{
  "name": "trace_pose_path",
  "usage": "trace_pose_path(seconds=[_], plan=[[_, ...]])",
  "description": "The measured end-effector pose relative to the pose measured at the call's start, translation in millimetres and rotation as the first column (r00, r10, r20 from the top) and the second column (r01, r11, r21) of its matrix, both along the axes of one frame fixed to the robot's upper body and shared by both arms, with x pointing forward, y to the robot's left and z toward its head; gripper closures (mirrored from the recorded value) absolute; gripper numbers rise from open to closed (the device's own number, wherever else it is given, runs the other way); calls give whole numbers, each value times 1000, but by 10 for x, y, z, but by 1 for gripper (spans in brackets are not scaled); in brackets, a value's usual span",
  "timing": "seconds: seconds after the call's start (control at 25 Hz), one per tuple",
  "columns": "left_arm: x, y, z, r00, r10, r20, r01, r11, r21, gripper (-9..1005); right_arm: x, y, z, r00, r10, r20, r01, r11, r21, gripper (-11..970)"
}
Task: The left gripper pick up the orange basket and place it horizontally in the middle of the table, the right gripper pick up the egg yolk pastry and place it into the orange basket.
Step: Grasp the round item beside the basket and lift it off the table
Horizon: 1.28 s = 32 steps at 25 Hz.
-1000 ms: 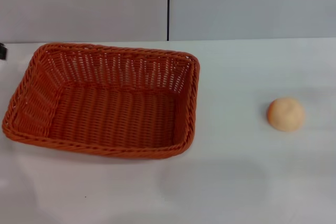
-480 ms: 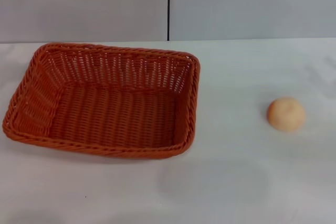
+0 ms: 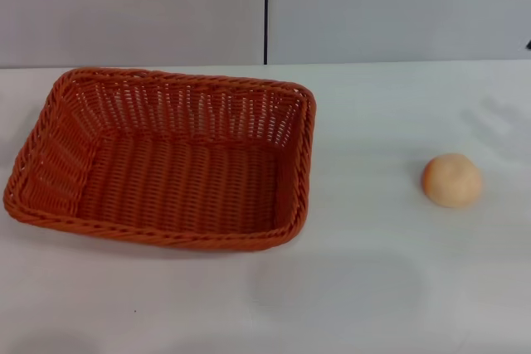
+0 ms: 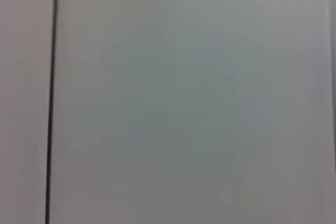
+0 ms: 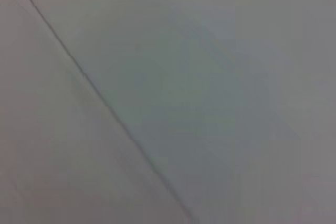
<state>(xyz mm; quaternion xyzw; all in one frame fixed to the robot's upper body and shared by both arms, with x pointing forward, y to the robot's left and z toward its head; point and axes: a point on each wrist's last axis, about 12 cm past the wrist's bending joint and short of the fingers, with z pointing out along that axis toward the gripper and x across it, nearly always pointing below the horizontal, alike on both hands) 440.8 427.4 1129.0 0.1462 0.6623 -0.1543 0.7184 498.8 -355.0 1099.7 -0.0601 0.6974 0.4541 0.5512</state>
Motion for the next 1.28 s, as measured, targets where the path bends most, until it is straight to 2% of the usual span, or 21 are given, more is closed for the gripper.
trace_pose_path(seconds=[0.08,0.2,0.52,0.88,1.08,1.28], plan=[[-35,-30,-84,999,8,53,-9,1000,16,313,-5,20,3,998,34,-48,-34,999,10,233],[-30,-58,-148,998,10,68,-11,1000,8,314,-27,27,-15,995,53,-88,-52,999,16,232],[-38,-104,-198,998,-6,68,6,1000,5,316,-113,38,-114,996,45,-75,-43,999,29,232],[-91,-167,-340,998,-11,59,8,999,40,317,-69,115,-41,992,112,-65,-109,993,48,233],[-121,-181,-398,998,-5,58,2,999,54,318,-100,29,8,985,96,-141,-80,990,117,232],[-122,-204,-438,999,-5,51,3,999,44,318,-153,9,-5,955,125,-269,-83,983,163,233]])
